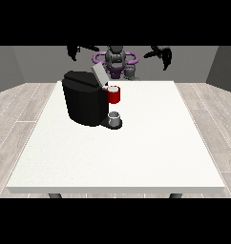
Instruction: Insert the coffee pod into the coffee machine and close the lid
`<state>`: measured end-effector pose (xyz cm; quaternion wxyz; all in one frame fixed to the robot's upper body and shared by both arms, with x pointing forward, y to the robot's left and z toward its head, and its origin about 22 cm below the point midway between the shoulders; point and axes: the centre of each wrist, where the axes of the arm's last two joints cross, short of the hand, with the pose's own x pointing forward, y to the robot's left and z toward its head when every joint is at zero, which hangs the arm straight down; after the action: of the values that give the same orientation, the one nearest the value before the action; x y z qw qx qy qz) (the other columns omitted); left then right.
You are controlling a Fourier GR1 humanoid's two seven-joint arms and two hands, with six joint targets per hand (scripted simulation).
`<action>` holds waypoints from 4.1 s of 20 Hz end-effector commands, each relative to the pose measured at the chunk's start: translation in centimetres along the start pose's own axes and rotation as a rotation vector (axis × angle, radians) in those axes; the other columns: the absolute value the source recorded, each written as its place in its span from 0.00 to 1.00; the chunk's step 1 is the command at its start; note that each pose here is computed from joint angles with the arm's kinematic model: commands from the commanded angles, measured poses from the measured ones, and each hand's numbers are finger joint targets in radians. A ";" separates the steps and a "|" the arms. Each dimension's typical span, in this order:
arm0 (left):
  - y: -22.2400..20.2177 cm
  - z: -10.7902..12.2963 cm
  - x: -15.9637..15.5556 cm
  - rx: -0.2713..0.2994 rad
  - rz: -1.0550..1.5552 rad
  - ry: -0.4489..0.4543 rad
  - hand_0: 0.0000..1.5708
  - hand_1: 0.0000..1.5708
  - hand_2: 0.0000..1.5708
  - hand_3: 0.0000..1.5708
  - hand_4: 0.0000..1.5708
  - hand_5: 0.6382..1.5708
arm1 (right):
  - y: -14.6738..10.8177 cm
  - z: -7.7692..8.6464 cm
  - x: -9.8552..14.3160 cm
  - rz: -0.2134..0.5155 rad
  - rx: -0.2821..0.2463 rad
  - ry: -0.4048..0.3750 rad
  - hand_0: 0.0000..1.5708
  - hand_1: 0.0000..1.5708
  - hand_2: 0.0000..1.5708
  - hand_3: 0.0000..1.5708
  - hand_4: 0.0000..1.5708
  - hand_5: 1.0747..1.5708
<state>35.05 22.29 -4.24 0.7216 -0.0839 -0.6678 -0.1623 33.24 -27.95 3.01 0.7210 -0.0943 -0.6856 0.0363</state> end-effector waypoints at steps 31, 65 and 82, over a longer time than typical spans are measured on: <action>2.0 6.0 6.0 0.158 -0.095 -0.225 0.00 0.00 0.00 0.00 0.20 1.00 | 6.0 -6.5 7.6 -0.049 0.161 -0.107 0.00 0.00 0.00 0.00 0.13 1.00; -0.8 2.4 11.1 -0.014 -0.146 -0.346 0.00 0.00 0.00 0.00 0.24 1.00 | 6.2 -6.2 23.2 0.229 0.090 -0.354 0.00 0.00 0.00 0.00 0.00 1.00; -2.8 0.5 15.1 -0.148 -0.190 -0.474 0.00 0.00 0.00 0.00 0.00 1.00 | 3.2 -4.7 27.7 0.162 -0.030 -0.464 0.00 0.00 0.00 0.00 0.00 1.00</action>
<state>34.44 17.55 9.94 0.5285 -0.1083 -0.8042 -0.2492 39.86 -22.75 28.78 0.5881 -0.1955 -0.7790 0.0950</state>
